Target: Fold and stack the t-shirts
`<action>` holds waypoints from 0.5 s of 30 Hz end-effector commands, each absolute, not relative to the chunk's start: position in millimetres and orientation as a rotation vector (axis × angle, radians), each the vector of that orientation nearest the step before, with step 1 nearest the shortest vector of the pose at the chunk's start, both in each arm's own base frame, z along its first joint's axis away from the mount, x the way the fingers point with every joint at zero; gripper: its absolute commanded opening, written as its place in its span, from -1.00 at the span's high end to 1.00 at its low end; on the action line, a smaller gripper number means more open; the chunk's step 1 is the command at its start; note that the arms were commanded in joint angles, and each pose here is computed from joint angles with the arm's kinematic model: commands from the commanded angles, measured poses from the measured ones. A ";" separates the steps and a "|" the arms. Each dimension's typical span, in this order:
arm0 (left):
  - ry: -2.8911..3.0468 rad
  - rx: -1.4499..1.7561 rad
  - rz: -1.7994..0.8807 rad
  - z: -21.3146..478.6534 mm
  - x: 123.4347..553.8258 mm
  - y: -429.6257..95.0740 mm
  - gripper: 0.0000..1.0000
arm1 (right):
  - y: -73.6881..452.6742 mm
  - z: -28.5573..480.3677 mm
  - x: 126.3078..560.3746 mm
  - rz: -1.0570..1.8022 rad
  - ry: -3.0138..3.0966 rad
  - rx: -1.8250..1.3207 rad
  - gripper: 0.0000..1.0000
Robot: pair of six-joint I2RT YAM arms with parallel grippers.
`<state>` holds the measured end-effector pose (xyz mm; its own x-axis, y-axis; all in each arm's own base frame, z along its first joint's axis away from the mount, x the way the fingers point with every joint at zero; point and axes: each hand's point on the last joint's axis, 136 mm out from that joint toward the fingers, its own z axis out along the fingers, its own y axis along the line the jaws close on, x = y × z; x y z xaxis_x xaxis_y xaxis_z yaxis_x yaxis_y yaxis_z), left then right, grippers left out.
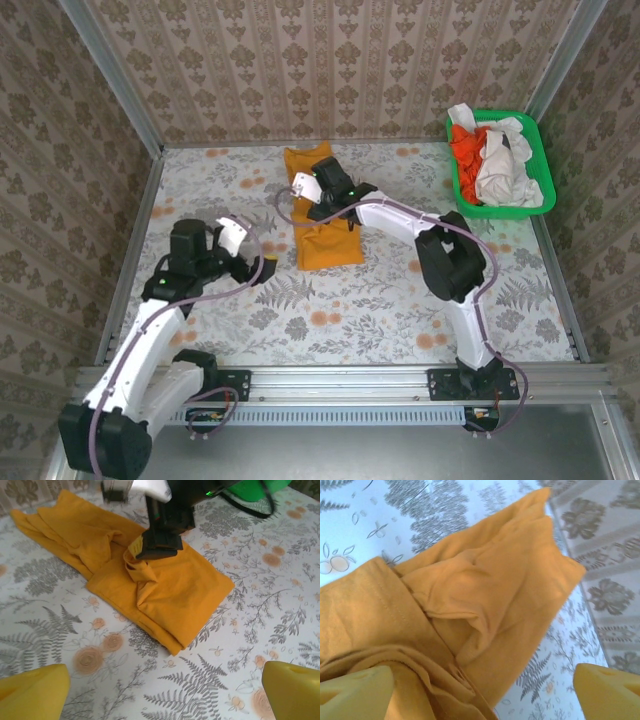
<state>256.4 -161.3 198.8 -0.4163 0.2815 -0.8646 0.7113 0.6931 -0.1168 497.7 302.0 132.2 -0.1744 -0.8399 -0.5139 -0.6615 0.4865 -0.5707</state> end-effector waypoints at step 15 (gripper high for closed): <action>2.341 0.164 -0.868 136.2 394.3 -266.5 -0.52 | 218.8 136.7 427.4 0.276 2.315 -0.227 -0.59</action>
